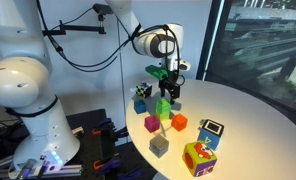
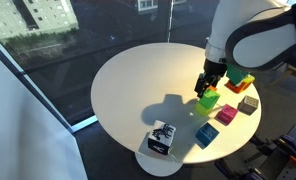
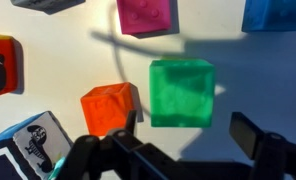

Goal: Put the green block on top of the yellow block

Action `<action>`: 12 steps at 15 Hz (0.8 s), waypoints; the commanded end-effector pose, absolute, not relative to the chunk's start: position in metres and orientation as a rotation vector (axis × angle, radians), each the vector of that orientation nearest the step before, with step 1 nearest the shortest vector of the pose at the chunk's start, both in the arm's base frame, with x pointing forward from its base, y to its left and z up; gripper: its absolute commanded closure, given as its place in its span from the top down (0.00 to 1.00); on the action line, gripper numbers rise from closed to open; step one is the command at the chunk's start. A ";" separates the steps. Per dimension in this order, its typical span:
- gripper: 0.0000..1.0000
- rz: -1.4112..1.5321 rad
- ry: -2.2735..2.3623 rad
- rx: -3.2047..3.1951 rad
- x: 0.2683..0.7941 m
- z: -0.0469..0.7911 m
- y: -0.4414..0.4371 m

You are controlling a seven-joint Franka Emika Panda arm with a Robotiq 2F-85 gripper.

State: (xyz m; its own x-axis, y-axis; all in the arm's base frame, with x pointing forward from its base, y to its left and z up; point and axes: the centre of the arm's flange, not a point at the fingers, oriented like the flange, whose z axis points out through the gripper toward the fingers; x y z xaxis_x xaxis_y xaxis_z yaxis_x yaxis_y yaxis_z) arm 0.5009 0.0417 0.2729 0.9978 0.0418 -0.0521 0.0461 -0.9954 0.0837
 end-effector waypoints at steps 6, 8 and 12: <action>1.00 -0.096 0.096 3.106 0.493 0.304 0.041; 1.00 -0.138 0.117 3.125 0.491 0.313 0.042; 1.00 -0.231 0.166 3.128 0.485 0.337 0.040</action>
